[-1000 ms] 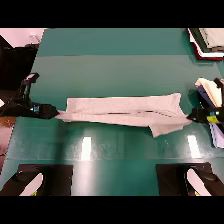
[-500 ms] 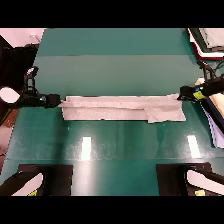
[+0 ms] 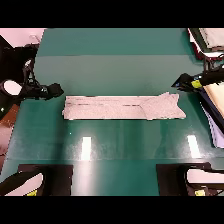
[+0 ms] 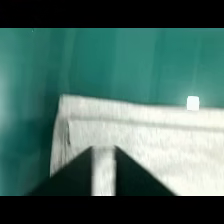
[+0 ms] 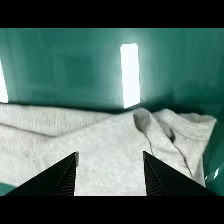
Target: Fold the shirts.
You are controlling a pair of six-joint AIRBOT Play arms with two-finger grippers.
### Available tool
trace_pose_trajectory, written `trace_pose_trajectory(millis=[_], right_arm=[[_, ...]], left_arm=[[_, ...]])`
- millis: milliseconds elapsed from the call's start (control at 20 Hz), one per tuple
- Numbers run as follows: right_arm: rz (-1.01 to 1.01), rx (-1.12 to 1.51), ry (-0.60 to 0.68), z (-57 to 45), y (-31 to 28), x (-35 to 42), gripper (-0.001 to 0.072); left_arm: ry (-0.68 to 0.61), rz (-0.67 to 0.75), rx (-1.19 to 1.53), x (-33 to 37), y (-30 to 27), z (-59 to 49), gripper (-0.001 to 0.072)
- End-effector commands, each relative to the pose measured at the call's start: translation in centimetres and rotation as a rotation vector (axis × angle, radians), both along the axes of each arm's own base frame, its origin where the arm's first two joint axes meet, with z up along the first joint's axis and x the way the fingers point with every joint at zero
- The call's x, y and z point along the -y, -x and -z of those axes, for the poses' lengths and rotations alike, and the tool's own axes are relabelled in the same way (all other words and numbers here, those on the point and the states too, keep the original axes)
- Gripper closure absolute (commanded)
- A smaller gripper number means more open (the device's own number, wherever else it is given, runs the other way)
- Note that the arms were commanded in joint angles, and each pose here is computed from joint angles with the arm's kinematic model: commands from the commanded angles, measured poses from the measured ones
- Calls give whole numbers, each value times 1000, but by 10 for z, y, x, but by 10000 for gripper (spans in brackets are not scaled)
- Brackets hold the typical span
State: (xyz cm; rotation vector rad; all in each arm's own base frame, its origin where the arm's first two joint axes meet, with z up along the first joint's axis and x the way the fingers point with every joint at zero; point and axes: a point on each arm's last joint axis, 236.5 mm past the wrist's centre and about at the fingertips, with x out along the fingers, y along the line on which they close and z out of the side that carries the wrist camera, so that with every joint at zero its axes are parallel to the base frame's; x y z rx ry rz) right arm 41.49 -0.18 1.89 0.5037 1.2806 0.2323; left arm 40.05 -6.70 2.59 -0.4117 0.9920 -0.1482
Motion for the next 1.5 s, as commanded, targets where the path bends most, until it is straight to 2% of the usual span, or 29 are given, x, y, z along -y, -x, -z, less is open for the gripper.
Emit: trace_pose_trajectory(millis=[0, 50, 100, 150, 300, 450, 600, 700, 750, 850, 900, 950, 1000, 1050, 1100, 1150, 1200, 1450], right_arm=[[-68, -71, -61, 4, 31, 19, 224], [-50, -85, -71, 11, 38, 29, 165], [-29, -101, -80, 21, 45, 37, 42], [-5, -114, -91, 31, 52, 45, 13], [-4, -153, -127, 62, 70, 52, 18], [-46, -190, -159, 83, 74, 47, 54], [-37, -166, -244, 90, 62, 35, 118], [-37, -147, -308, 90, 54, 23, 120], [-44, -151, -317, 91, 53, 18, 153], [-81, -169, -323, 95, 54, 4, 158], [-107, -171, -322, 95, 54, -4, 187], [-131, -166, -320, 95, 54, -10, 287], [-147, -162, -319, 95, 53, -15, 344], [-159, -161, -318, 95, 54, -18, 490], [-178, -154, -319, 93, 55, -20, 604], [-179, -149, -317, 91, 54, -20, 665], [-180, -135, -310, 85, 53, -19, 698], [-214, -5, -249, 11, 40, -29, 700]], left_arm=[[16, 114, -139, 16, 34, 8, 686], [10, 144, -157, 18, 40, 10, 686], [20, 154, -177, 20, 45, 11, 685], [26, 160, -190, 22, 48, 12, 685], [56, 161, -194, 28, 49, 9, 685], [103, 161, -191, 37, 49, 5, 685], [96, 203, -187, 53, 52, 5, 686], [90, 240, -169, 69, 53, 4, 686], [87, 255, -154, 76, 52, 2, 685], [82, 280, -128, 90, 51, 0, 685], [81, 294, -126, 95, 53, 0, 686], [81, 310, -126, 100, 55, 0, 686], [80, 322, -127, 105, 58, 0, 686], [81, 332, -127, 110, 60, 0, 686], [83, 338, -120, 116, 60, -1, 686], [88, 336, -103, 123, 58, -3, 686], [90, 338, -78, 130, 55, -6, 687], [85, 447, -70, 187, 41, 0, 687]])
